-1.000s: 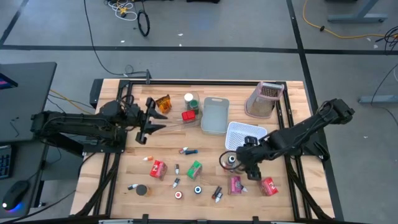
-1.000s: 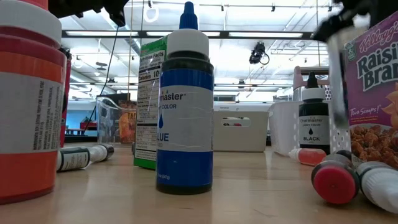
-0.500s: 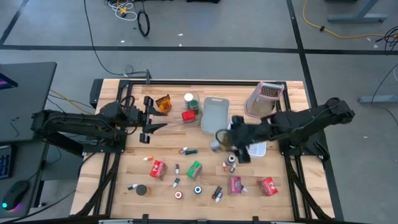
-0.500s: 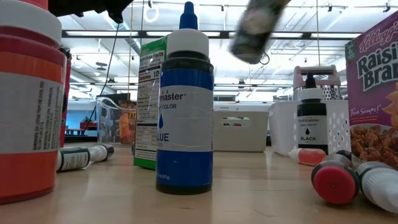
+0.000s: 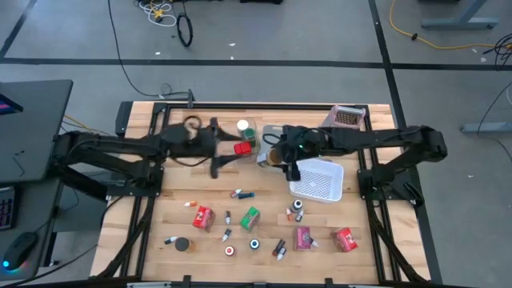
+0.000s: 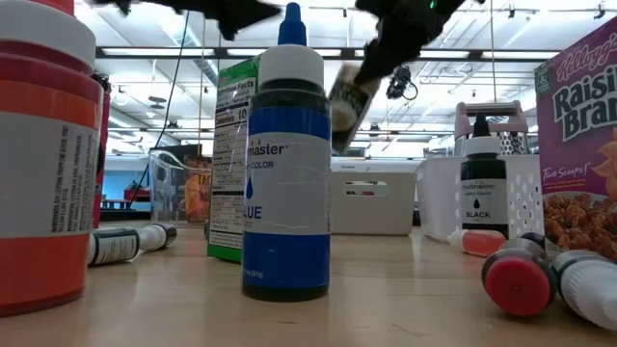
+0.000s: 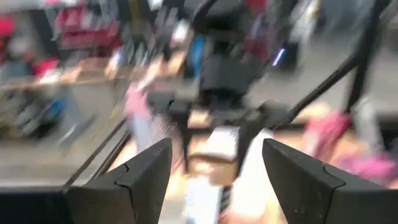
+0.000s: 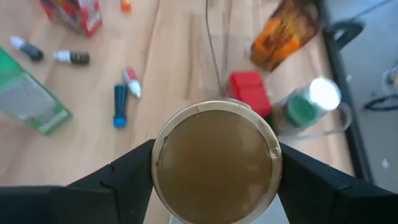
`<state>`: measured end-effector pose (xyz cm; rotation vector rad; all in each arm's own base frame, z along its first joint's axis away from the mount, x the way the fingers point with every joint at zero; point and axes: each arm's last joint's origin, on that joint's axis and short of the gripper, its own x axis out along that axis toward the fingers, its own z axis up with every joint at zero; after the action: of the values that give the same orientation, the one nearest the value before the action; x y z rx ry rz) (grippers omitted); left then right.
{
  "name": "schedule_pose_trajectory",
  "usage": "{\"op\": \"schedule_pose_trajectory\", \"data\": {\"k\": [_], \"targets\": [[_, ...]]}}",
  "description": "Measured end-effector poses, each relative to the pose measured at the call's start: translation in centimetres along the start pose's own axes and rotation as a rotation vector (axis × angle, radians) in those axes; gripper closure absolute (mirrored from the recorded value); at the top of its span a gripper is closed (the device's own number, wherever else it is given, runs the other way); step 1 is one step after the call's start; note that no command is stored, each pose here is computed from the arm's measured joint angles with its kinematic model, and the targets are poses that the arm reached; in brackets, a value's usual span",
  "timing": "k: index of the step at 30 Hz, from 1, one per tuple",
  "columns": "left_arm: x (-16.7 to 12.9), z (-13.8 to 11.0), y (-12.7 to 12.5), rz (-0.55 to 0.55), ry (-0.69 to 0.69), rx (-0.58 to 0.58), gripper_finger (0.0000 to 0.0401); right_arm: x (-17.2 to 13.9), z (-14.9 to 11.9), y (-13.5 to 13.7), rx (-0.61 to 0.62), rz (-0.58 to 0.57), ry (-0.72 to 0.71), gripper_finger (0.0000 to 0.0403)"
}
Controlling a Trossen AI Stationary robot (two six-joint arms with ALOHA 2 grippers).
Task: Pick & Place Kitchen Items
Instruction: Put the golden seasoning bottle into the transparent bin
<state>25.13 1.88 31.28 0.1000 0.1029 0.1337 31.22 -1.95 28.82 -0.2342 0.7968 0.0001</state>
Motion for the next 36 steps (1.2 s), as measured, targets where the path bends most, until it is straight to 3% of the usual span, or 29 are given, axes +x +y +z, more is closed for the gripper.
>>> {"op": "schedule_pose_trajectory", "data": {"k": [3, 6, 14, 25, 36], "targets": [[2.5, 0.6, 0.1, 0.04, 0.208, 0.052, 0.014, 0.9, -0.3, -0.2, -0.02, 0.029, 0.021, 0.012], [4.8, 0.5, 0.0, 0.055, 0.311, 0.054, 0.014, 1.0, -0.3, -0.3, -0.046, 0.028, 0.022, 0.012], [8.7, -1.0, -0.8, -0.08, 0.39, 0.011, 0.0139, 1.0, -0.5, -0.3, -0.076, 0.029, 0.036, 0.0119], [11.0, -4.9, -1.2, -0.059, 0.515, -0.012, 0.0111, 1.0, -0.4, -0.3, -0.096, 0.038, 0.023, 0.0119], [11.2, -4.8, -1.0, -0.059, 0.494, 0.013, 0.0101, 0.9, 0.3, -0.2, -0.095, 0.081, -0.054, 0.0119]]}}
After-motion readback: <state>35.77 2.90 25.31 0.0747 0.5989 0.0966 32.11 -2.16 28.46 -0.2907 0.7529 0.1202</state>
